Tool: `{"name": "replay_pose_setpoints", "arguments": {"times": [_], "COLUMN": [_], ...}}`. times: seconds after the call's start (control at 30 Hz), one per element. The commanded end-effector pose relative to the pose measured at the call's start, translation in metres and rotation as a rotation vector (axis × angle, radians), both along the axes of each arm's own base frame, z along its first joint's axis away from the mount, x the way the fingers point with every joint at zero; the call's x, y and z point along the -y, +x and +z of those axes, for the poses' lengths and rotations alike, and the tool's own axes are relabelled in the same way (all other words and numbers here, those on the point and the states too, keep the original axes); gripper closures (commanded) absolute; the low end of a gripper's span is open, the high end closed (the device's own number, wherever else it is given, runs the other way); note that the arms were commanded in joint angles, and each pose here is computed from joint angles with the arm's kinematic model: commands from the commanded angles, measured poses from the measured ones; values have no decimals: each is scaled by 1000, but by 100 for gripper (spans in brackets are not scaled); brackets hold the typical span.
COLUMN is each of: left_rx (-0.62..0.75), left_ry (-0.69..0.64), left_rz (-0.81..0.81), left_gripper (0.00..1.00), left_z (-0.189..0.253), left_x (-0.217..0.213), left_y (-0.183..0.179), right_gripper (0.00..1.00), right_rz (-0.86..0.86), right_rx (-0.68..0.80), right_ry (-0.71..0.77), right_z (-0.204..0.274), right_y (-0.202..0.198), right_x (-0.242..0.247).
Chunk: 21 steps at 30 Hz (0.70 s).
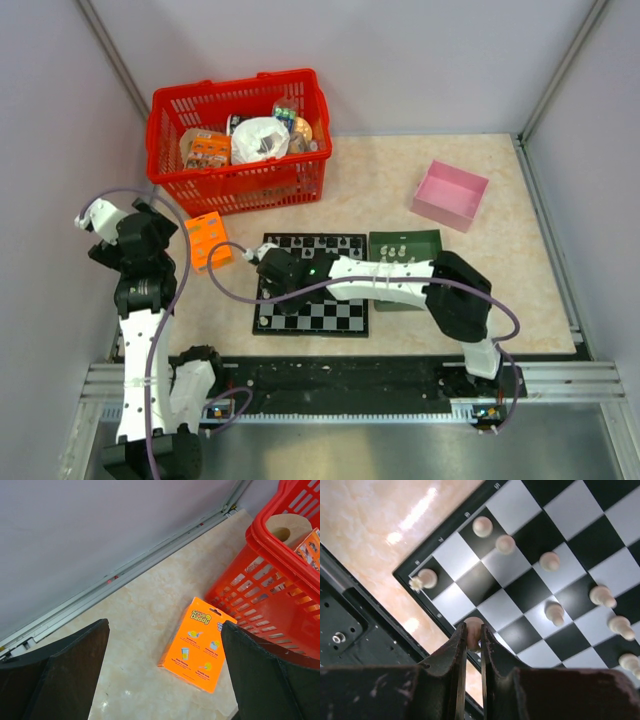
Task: Set up the chess pieces on the board
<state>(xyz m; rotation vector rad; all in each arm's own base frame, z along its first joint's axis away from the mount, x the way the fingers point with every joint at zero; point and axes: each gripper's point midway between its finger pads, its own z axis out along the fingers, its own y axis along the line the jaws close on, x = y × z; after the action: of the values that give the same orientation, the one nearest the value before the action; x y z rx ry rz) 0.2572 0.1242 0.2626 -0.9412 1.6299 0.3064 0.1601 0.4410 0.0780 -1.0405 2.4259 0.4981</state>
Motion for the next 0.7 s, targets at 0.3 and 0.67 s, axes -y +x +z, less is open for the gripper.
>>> {"name": "replay_pose_setpoints", "arguments": {"times": [0.3,0.67], "left_rx": [34,35], "left_ry": [37,42], "left_rz": [80,73], "left_gripper": [1,1], "left_z": [14,14], "left_x": [-12,-11], "left_y": [-13,-12], "right_gripper": [95,95], "right_rz": [64,86], "right_rx": [7,-26], "right_ry": [46,38], "right_z": [-3,-10], "right_y": [-12,-20], "right_x": [-46,-47]}}
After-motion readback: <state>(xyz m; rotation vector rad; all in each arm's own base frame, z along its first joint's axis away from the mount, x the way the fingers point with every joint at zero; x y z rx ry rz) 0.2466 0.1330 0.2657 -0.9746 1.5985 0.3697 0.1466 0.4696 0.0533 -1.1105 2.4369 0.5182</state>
